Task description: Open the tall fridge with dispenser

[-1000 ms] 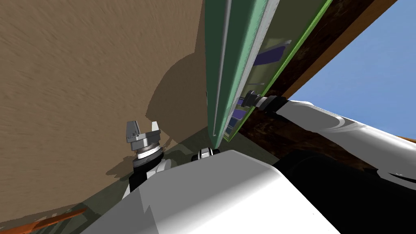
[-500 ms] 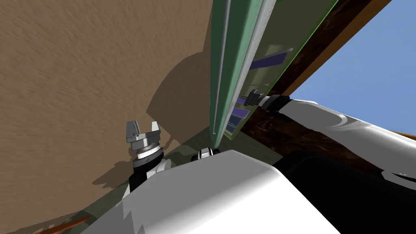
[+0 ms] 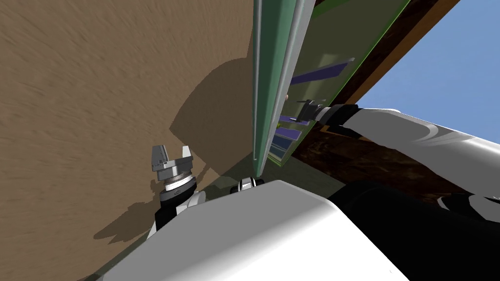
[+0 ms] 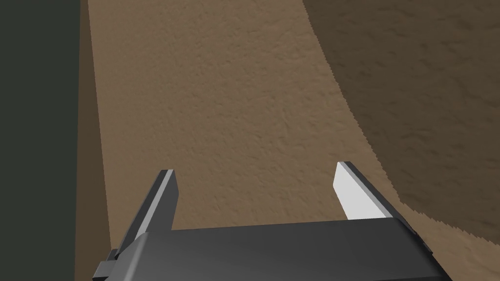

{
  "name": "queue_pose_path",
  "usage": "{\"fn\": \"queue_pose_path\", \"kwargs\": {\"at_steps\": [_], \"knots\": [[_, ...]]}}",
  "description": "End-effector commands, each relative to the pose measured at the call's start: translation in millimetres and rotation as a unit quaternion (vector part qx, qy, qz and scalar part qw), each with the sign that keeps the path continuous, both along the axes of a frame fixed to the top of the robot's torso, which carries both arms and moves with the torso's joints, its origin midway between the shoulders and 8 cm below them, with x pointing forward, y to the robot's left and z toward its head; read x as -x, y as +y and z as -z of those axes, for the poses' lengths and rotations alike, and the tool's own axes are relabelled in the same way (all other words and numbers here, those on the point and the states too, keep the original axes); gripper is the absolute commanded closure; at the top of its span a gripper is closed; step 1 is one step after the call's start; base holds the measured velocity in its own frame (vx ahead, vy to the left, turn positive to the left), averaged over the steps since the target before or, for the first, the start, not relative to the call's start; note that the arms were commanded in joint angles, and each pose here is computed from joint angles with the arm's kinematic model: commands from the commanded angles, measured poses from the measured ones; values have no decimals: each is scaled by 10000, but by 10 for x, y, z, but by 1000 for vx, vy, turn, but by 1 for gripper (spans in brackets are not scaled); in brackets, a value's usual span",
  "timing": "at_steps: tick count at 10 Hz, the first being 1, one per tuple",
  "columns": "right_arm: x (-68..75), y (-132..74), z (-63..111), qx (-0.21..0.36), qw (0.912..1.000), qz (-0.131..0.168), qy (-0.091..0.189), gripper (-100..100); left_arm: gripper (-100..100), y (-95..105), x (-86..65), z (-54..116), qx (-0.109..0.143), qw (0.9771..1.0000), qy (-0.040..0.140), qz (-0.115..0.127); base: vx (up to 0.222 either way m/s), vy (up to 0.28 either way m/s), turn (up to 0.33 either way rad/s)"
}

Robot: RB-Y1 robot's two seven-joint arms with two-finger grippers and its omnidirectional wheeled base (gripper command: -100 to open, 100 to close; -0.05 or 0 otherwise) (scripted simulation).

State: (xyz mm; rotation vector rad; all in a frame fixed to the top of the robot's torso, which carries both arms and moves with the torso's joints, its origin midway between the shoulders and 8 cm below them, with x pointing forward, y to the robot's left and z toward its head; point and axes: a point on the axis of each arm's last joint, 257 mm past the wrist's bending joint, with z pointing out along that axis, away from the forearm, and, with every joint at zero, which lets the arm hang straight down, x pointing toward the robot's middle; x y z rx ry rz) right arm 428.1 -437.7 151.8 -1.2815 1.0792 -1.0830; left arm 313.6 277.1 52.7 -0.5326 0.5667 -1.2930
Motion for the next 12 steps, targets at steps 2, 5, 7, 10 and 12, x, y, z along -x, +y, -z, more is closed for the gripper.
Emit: {"fn": "queue_pose_path", "kwargs": {"at_steps": [2,5,7,10,12], "knots": [[-21,-76,-248,43,10000,88,1,-100,0,0,0,0,-1,10000,0,0,51,192,-77],[-36,-130,-487,59,9999,155,-18,-100,0,0,0,0,-1,10000,0,0,44,215,-112],[-40,-170,-642,33,9998,201,-38,-100,0,0,0,0,-1,10000,0,0,23,211,-82],[-56,-138,-646,66,9998,186,-40,-100,0,1,0,0,-3,10000,1,-1,71,60,-9],[-62,-53,-824,74,9999,134,-38,-100,0,1,0,0,-3,10000,0,0,17,-1,-39]]}}
